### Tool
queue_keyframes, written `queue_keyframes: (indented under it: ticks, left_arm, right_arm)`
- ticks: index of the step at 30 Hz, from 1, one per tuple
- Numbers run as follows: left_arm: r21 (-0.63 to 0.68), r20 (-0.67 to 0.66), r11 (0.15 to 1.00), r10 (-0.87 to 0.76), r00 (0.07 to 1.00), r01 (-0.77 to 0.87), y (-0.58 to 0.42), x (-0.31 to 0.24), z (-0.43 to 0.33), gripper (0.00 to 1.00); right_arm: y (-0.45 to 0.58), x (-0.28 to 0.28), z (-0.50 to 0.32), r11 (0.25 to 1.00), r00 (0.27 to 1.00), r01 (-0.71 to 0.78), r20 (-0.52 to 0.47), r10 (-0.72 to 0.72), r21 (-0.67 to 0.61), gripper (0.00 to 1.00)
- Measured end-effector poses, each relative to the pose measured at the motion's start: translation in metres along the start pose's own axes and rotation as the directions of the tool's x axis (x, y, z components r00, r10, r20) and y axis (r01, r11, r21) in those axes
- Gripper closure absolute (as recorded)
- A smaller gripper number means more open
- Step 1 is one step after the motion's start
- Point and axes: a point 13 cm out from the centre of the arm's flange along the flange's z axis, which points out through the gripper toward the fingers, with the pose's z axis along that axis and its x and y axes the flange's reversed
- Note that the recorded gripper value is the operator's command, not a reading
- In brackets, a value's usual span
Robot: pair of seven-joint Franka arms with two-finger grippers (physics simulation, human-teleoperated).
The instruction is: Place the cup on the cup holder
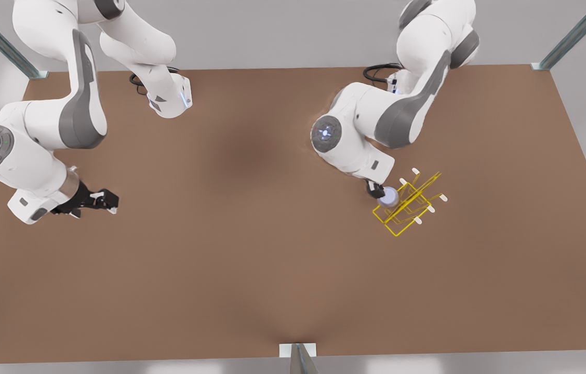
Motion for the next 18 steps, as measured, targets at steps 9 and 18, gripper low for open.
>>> queue_keyframes:
  ticks: [9, 18]
  left_arm:
    - [0.083, -0.423, 0.888, 0.442, 0.791, -0.452, -0.064, -0.159, 0.073, 0.0]
    - [0.418, -0.223, 0.506, 0.862, 0.454, -0.755, -0.087, -0.122, 0.044, 0.0]
  right_arm:
    - [-0.003, -0.008, 0.003, 1.0, 1.0, -0.012, -0.015, 0.012, -0.011, 0.0]
    - [0.018, -0.005, 0.012, 1.0, 0.999, 0.014, -0.038, -0.015, -0.018, 0.0]
